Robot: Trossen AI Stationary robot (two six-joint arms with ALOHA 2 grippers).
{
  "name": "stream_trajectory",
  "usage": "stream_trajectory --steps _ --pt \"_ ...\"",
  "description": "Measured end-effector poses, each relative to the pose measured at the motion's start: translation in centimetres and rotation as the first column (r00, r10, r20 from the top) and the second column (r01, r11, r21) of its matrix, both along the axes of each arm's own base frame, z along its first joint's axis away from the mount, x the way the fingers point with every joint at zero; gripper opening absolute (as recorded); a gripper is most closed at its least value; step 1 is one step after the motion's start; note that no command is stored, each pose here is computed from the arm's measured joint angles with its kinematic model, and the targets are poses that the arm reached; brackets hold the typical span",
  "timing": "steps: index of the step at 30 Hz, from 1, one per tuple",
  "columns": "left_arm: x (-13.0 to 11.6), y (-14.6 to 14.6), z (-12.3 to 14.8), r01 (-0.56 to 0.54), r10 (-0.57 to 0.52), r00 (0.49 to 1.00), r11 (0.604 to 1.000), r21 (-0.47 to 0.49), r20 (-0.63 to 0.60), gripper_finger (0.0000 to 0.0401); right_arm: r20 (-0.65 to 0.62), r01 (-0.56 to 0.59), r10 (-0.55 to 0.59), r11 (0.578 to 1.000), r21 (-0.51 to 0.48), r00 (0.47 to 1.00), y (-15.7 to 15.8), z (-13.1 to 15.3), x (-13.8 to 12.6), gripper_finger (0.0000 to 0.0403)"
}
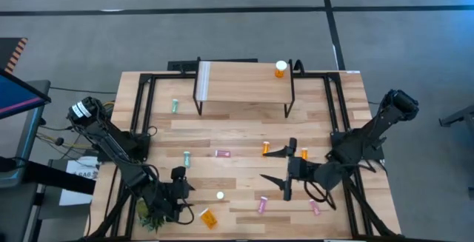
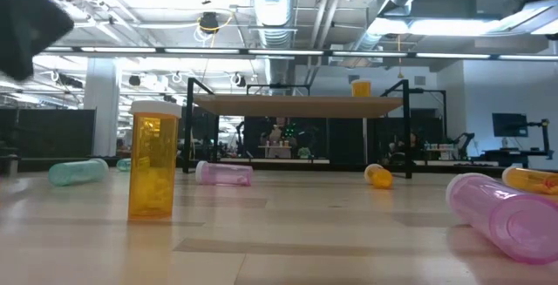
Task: Pick and place medicine bottles onto shelf by color
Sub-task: Put the large orange pill bottle on the shelf aligned with the other large orange pill bottle
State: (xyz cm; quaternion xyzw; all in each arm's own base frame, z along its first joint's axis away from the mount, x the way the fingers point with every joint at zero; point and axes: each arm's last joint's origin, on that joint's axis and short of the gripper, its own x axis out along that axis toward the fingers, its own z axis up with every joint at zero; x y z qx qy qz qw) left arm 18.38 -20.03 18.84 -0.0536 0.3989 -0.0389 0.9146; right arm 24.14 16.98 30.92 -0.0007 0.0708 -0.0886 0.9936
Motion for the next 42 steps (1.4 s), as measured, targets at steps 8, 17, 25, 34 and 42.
stream_trajectory --steps 8,17,25,34,42 --pt "1.3 -2.8 0.4 0.187 -0.186 0.978 0.982 0.0 0.1 0.024 0.001 0.002 -0.002 1.0 0.015 1.0 -0.5 0.0 0.4 0.032" --pt "5.1 -5.6 -1.1 0.314 -0.32 0.947 0.94 0.13 0.024 0.024 -0.006 -0.007 0.007 1.0 0.005 1.0 -0.4 -0.1 0.4 0.032" --pt "6.2 -5.8 -1.4 0.347 -0.348 0.937 0.923 0.167 -0.025 0.024 -0.021 -0.009 0.008 1.0 -0.008 1.0 -0.4 -0.2 0.3 0.032" --pt "6.3 -5.9 -1.3 0.373 -0.377 0.926 0.911 0.178 -0.009 0.024 -0.02 -0.008 0.008 1.0 -0.007 1.0 -0.4 -0.2 0.3 0.032" --pt "6.1 -5.6 -1.6 0.391 -0.39 0.92 0.895 0.215 -0.05 0.024 -0.02 -0.008 0.008 1.0 -0.007 1.0 -0.4 -0.2 0.3 0.032"
